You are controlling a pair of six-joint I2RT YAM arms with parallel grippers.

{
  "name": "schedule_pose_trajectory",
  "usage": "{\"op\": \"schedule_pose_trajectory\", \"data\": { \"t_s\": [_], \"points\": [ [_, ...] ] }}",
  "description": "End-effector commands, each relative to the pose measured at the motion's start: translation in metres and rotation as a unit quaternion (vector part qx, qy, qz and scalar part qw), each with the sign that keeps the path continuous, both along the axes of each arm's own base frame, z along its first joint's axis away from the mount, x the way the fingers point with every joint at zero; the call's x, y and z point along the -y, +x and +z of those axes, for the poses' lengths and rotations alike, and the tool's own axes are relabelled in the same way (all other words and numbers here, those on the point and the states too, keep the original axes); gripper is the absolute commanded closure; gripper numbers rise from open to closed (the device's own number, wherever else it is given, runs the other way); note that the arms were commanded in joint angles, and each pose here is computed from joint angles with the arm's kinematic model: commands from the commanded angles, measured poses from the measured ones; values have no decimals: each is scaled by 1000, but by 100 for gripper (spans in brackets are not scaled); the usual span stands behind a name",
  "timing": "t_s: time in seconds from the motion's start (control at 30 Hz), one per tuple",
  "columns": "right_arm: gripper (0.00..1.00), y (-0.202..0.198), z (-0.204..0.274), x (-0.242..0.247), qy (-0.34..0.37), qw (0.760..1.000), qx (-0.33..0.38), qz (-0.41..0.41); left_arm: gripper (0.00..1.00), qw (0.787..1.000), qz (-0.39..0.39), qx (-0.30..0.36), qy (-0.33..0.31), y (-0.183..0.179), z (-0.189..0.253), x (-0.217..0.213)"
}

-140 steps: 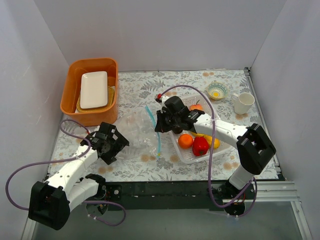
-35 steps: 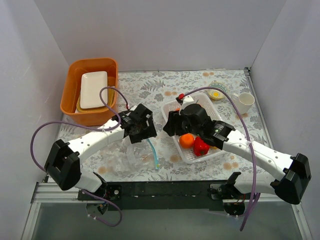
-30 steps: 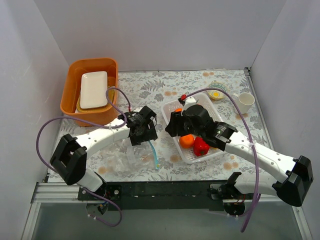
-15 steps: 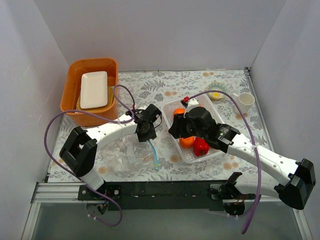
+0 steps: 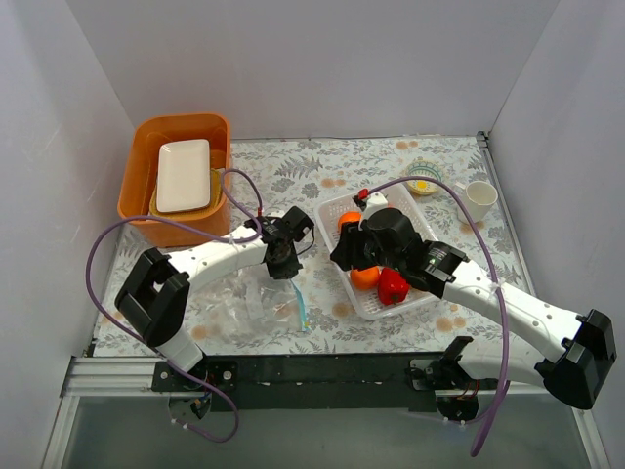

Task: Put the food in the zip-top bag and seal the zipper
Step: Pick up the zipper food storage bag at the center of the board, then open the zipper of the food storage bag.

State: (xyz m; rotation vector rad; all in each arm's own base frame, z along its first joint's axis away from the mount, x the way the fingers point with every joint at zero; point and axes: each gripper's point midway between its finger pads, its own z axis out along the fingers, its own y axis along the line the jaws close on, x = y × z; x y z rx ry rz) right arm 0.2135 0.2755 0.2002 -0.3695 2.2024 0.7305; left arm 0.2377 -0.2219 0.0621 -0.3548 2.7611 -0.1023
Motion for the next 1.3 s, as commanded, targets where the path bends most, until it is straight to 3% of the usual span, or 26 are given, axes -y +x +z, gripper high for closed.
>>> {"op": "schedule_pose_trajectory", "data": {
  "t_s": [0.0,0.1,0.3,0.47,0.63,1.07,1.17,1.27],
  "points": [
    [53,3,1,-4,8,1000,3,2,100,998,-5,46,-31,7,26,4],
    [66,0,-3,-7,11,1000,-5,11,100,997,-8,56,-49,6,35,6],
    [70,-12,-8,-31,45,996,-39,70,100,990,-28,98,-100,3,73,10],
    [64,-18,-3,-58,93,987,-53,122,100,987,-38,111,-113,2,89,10],
    [49,-27,-18,-73,100,979,-89,156,100,984,-38,121,-123,4,96,10],
    [39,-52,-44,-84,124,960,-147,202,100,980,-34,132,-148,10,108,10],
    [47,-53,-49,-91,123,955,-155,220,100,978,-34,136,-157,10,113,11],
    [75,-54,-54,-96,127,952,-155,229,100,976,-37,139,-163,9,120,10]
  ]
}}
